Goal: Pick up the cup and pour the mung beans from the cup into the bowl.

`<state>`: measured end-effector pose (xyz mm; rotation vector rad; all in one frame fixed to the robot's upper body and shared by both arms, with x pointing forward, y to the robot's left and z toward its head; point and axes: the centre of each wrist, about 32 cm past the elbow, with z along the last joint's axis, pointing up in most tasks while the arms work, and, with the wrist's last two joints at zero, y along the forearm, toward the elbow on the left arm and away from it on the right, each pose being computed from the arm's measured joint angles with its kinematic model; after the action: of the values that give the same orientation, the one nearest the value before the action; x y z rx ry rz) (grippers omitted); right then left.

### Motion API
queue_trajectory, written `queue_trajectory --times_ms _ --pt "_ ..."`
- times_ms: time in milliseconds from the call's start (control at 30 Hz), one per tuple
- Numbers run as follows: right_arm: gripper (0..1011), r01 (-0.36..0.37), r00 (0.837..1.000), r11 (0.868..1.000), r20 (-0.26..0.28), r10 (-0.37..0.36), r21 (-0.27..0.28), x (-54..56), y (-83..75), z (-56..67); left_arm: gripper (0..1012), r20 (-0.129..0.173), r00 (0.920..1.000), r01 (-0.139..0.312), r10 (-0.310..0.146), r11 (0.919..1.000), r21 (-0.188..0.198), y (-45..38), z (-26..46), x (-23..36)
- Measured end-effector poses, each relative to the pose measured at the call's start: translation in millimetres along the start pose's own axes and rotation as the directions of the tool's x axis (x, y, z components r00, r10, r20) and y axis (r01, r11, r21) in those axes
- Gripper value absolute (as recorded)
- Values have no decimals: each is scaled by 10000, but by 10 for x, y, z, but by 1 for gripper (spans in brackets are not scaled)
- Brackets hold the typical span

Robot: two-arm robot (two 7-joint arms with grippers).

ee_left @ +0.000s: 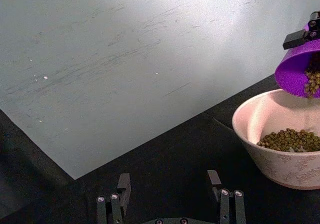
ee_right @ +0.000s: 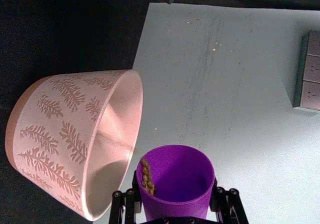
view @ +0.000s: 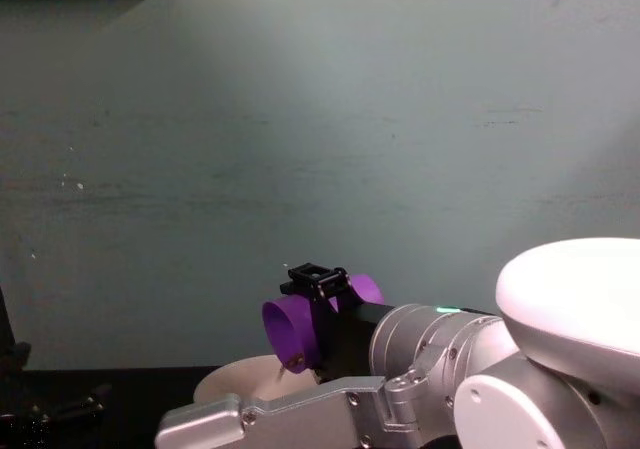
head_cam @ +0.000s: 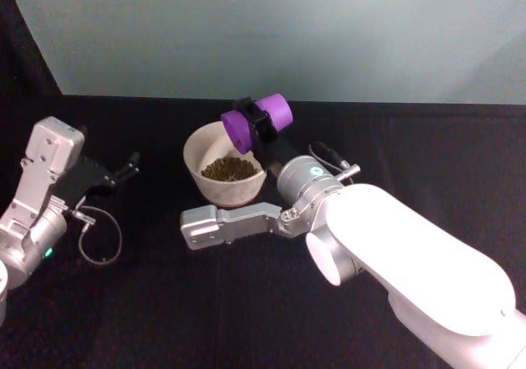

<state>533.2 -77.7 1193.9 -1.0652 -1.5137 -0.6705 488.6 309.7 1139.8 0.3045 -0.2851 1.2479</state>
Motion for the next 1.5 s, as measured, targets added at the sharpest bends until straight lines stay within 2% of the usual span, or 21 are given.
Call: queue_trajectory --times_ms 500,933,1400,1500 --pt "734 28 10000 10000 96 -28 -28 -5 1 3 1000 0 10000 0 0 10000 1 0 0 0" --pt "734 44 9987 9999 503 -38 -105 -4 1 20 1000 0 10000 0 0 10000 0 0 0 0" --pt "734 106 9871 9997 1599 -67 -230 12 -6 66 1000 0 10000 -1 1 10000 0 0 0 0" --pt "734 133 9777 9995 2100 -73 -272 13 -7 93 1000 -1 10000 0 0 10000 0 0 0 0"
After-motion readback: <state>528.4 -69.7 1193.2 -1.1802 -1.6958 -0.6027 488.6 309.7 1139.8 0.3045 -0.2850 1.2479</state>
